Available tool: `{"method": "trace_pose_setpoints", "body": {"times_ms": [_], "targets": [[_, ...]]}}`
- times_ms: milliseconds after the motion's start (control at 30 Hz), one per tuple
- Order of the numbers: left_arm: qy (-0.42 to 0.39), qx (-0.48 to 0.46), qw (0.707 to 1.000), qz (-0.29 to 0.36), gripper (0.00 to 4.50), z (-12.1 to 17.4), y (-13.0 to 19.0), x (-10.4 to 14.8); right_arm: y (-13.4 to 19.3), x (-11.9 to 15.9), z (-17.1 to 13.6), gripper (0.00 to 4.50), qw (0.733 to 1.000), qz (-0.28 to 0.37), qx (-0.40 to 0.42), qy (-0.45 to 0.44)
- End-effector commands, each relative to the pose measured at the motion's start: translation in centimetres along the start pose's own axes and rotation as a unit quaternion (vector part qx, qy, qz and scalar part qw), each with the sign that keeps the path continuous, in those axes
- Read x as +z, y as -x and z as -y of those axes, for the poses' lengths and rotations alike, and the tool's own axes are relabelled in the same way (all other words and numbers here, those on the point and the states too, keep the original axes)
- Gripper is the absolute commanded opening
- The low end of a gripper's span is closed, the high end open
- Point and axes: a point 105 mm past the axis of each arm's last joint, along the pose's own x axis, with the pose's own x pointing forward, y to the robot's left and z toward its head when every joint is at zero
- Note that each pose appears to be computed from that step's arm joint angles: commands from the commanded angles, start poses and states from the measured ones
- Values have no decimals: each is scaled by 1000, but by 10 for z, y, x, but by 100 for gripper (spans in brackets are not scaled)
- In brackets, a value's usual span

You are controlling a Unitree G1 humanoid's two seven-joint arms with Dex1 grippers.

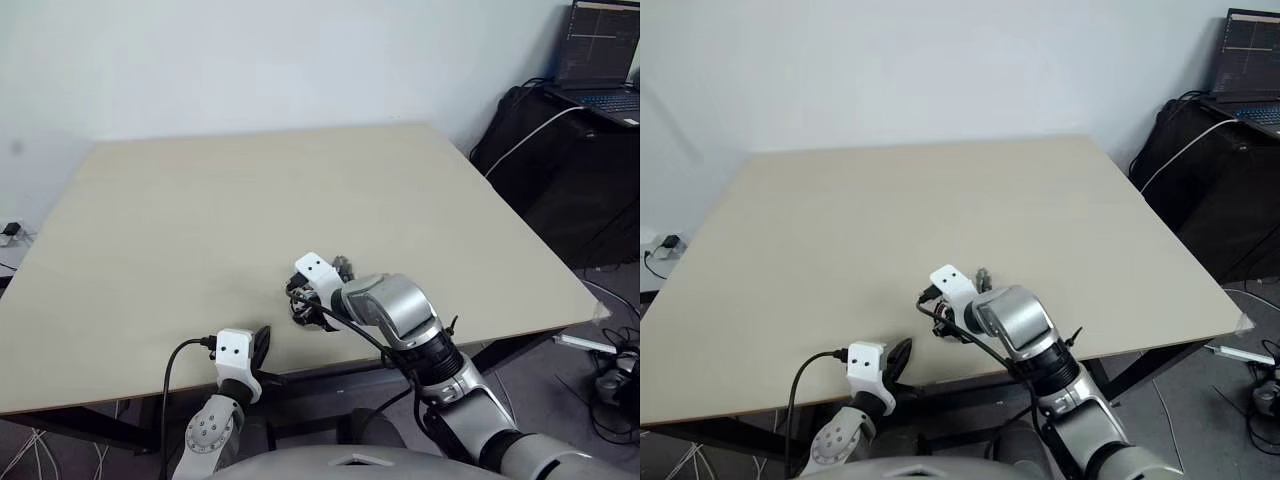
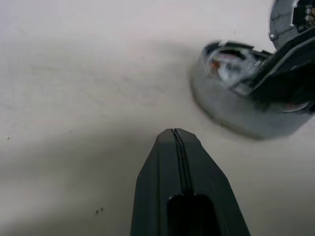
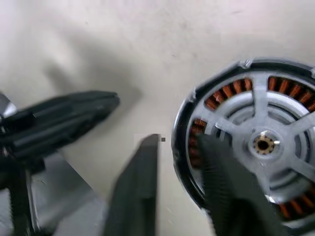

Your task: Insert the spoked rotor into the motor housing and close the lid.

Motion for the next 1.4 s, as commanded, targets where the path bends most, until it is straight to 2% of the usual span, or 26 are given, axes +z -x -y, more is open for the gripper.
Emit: {"method": "trace_pose_setpoints", "body": {"times_ms": [33, 133, 267, 367, 433, 533, 667, 767, 933, 1033, 1133, 1233, 1400], "targets": [[-4, -5, 1000, 25, 0, 3, -2, 15, 1, 25, -14, 233, 999, 47, 20, 1], [-5, -6, 1000, 23, 0, 1, -2, 15, 4, 41, -23, 233, 996, 82, 37, -5], [-6, -7, 1000, 22, 0, 0, -2, 14, 17, 71, -27, 233, 984, 168, 52, -26], [-7, -9, 1000, 21, 0, 1, -1, 14, 34, 96, -19, 171, 966, 255, 28, -30], [-8, -10, 1000, 21, 0, 2, -1, 15, 44, 105, -13, 106, 956, 293, 3, -16], [-10, -13, 1000, 22, 0, 3, 0, 17, 67, 117, 6, 8, 931, 361, -59, -3], [-12, -16, 1000, 22, 0, 4, 0, 19, 112, 120, 45, 3, 872, 441, -209, 35], [-12, -20, 1000, 20, 0, 4, 0, 19, 132, 101, 72, 3, 850, 435, -293, 50], [-17, -29, 999, 17, 0, 5, -1, 20, 137, 55, 97, 3, 857, 354, -364, 93], [-22, -34, 999, 15, 0, 4, -1, 20, 122, 22, 100, 3, 882, 288, -358, 105], [-33, -39, 999, 13, 0, 3, -1, 20, 104, -2, 89, 3, 912, 243, -310, 114], [-57, -41, 997, 16, 0, 1, -1, 23, 91, -12, 68, 3, 938, 234, -229, 119], [-91, -41, 995, 28, 0, -2, 0, 30, 91, -8, 47, 3, 947, 257, -147, 126]]}}
